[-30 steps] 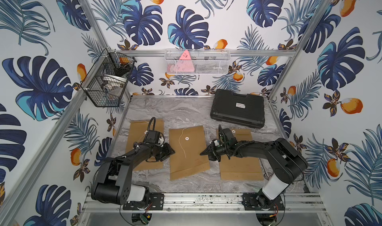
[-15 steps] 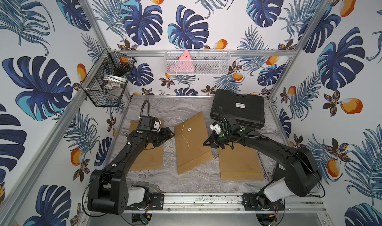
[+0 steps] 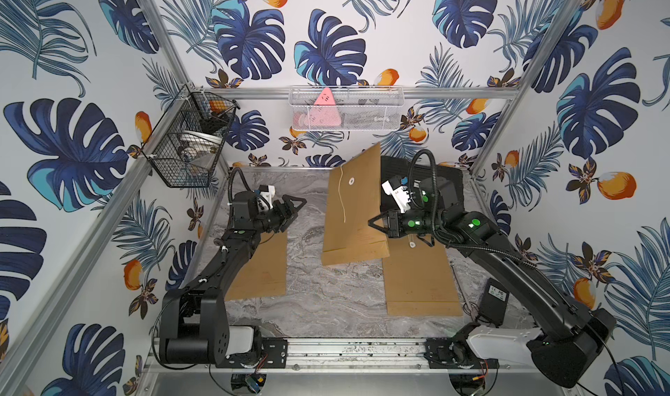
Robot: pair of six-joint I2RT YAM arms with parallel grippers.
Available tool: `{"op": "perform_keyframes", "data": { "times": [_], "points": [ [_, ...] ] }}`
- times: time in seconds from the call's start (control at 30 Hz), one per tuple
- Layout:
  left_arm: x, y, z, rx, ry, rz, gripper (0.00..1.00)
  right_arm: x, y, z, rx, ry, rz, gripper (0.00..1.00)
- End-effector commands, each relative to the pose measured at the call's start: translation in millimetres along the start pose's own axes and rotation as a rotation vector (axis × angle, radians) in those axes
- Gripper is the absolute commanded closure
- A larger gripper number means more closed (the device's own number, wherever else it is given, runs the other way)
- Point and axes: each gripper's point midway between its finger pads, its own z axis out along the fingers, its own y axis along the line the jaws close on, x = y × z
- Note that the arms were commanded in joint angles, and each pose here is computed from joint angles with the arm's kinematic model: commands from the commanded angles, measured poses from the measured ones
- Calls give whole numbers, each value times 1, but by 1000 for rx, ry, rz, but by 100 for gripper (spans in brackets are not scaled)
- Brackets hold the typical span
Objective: Close the mouth of the file bag
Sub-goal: Pick up the file bag from the file bag.
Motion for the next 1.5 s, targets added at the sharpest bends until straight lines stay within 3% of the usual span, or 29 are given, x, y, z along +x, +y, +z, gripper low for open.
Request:
{"op": "perform_keyframes", "data": {
  "times": [0.0, 0.2, 0.3, 0.4, 0.47, 0.83, 1.2, 1.27, 1.3, 1.4, 1.47],
  "points": [
    [0, -78, 6, 267, 41, 120, 14, -26, 29, -13, -101, -102, -178, 100],
    [5, -126, 5, 486, 78, 146, 20, -35, 52, -19, -207, -144, -231, 100],
    [-3, -146, -5, 619, 68, 130, 32, -39, 57, -23, -253, -168, -223, 100],
    [-17, -155, -12, 716, 76, 91, 51, -43, 54, -28, -283, -182, -199, 100],
    [-21, -158, -14, 717, 76, 117, 55, -44, 51, -31, -296, -189, -184, 100],
    [-14, -173, -11, 688, 108, 203, 59, -46, 37, -26, -289, -196, -143, 100],
    [-21, -181, -24, 668, 69, 253, 86, -42, 20, -29, -243, -225, -77, 100],
    [-23, -182, -23, 662, 63, 264, 95, -41, 16, -28, -232, -230, -47, 100],
    [-24, -184, -23, 655, 58, 275, 100, -40, 12, -26, -214, -230, -26, 97],
    [-25, -185, -21, 604, 44, 333, 100, -40, -10, -23, -94, -245, 27, 72],
    [-26, -182, -20, 555, 27, 376, 100, -41, -33, -26, 45, -260, 53, 64]
  ]
}}
